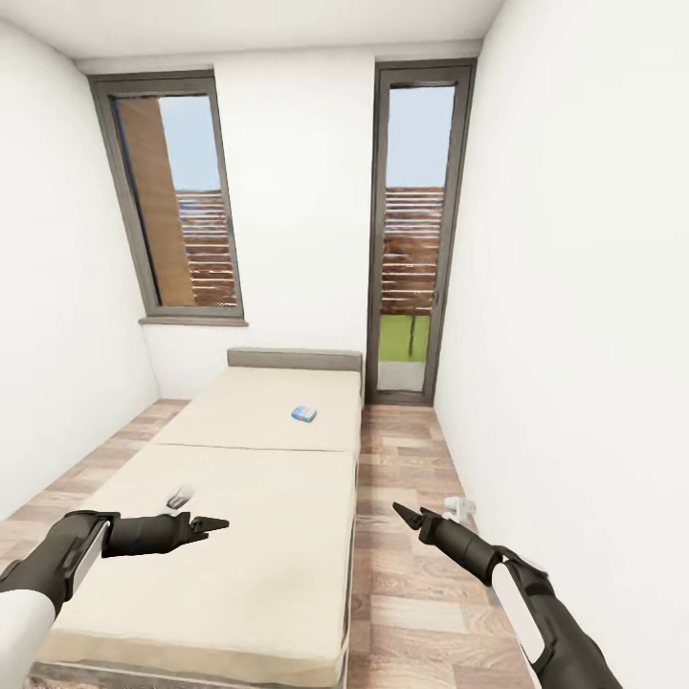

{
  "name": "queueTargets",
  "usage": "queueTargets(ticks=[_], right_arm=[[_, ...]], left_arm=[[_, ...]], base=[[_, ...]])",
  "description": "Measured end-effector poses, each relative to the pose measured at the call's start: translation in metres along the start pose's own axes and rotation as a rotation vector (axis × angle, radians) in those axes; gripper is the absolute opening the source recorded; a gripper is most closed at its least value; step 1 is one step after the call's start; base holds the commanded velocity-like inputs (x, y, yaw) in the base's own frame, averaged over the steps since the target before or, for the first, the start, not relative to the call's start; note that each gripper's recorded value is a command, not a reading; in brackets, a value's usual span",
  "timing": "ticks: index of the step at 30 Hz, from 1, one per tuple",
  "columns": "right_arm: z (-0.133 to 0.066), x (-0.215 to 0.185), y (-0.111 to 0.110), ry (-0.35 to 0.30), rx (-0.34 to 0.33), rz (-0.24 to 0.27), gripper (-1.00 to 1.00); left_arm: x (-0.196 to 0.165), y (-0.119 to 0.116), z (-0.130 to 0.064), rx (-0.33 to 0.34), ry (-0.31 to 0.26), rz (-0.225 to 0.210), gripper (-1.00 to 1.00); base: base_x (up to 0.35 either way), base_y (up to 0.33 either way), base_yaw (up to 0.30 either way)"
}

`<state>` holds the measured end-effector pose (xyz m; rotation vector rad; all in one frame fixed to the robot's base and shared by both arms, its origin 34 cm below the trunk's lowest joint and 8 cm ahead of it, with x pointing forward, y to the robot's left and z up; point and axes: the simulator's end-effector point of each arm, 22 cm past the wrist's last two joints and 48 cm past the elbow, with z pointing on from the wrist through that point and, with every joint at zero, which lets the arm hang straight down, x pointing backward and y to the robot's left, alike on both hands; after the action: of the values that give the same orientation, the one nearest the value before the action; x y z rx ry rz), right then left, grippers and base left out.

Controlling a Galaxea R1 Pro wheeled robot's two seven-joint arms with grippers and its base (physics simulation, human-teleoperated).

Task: Put all the toys in the child's room - the three board games (two on the bed and one on the table), the two jigsaw puzzles on the table, and the tennis ball on the table - inside the toy box on the table in the child's room.

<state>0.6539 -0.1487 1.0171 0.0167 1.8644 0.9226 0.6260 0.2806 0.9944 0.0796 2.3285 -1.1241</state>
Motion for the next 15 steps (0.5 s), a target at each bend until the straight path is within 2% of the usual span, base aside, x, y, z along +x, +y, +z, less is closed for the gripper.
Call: queueTargets(ticks=[6,15], right_arm=[[0.0003,0.0005,-0.0004,0.0,0.002,0.0,1.0],[0.0027,0.002,0.0033,-0.001,-0.004,0.004,1.0]], left_arm=[[0.0003,0.0003,0.0003,0.0,0.001,-0.001,1.0],[0.0004,0.0006,0.0004,-0.001,0.001,-0.001,1.0]], base=[[0.056,-0.064,0.038],[0.09,-0.135,0.013]])
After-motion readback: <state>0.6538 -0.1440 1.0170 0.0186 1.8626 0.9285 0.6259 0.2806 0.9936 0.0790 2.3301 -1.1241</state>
